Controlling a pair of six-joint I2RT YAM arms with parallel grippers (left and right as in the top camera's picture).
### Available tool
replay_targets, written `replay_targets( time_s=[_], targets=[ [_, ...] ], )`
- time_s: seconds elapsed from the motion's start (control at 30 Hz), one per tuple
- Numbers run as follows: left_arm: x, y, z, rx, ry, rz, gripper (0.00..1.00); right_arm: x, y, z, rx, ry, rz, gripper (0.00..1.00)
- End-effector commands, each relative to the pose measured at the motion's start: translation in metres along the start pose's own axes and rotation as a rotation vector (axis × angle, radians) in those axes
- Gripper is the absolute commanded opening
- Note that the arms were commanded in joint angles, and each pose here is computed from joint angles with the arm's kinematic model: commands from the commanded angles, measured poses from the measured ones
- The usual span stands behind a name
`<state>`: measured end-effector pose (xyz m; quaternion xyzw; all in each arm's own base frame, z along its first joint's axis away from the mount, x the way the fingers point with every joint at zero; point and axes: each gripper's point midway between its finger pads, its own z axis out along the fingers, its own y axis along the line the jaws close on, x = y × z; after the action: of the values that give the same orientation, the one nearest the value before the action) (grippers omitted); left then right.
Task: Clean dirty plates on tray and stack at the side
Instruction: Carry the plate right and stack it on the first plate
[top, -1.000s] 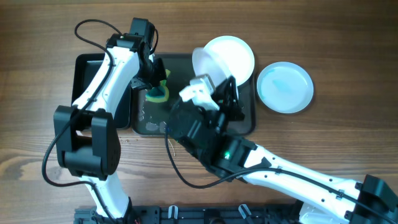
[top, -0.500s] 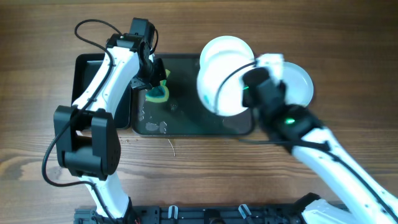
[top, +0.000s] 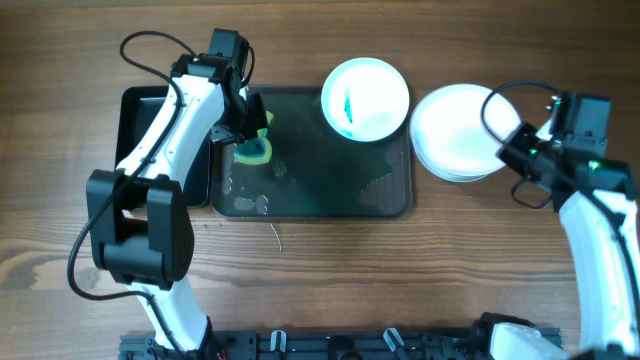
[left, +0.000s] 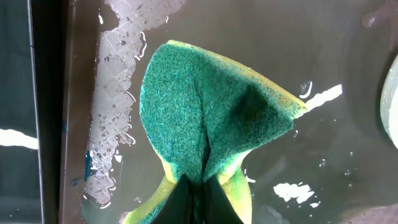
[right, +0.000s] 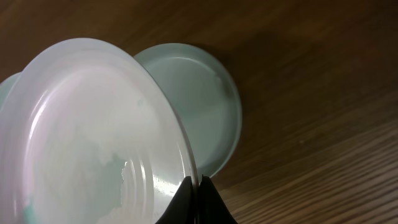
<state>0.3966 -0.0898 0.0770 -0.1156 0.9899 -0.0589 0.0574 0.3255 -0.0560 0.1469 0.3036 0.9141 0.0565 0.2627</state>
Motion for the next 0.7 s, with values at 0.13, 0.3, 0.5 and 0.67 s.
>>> replay_targets(
  time_s=[0.13,0.3,0.5,0.67],
  targets=[
    [-0.005,-0.006,-0.009,0.023,-0.023,0.021,0.04,0.018,-0.027,0.071,0.102,0.172,0.061,0.04],
    [-0.005,-0.006,-0.009,0.023,-0.023,0.021,0.04,0.032,-0.038,0.094,0.141,0.242,0.079,0.04],
    [-0.005,-0.006,-0.009,0.025,-0.027,0.021,0.04,0.028,-0.035,0.092,0.126,0.228,0.078,0.16],
    [-0.006,-0.007,-0.009,0.026,-0.029,0.021,0.04,0.024,-0.030,0.088,0.110,0.231,0.070,0.33]
  ],
)
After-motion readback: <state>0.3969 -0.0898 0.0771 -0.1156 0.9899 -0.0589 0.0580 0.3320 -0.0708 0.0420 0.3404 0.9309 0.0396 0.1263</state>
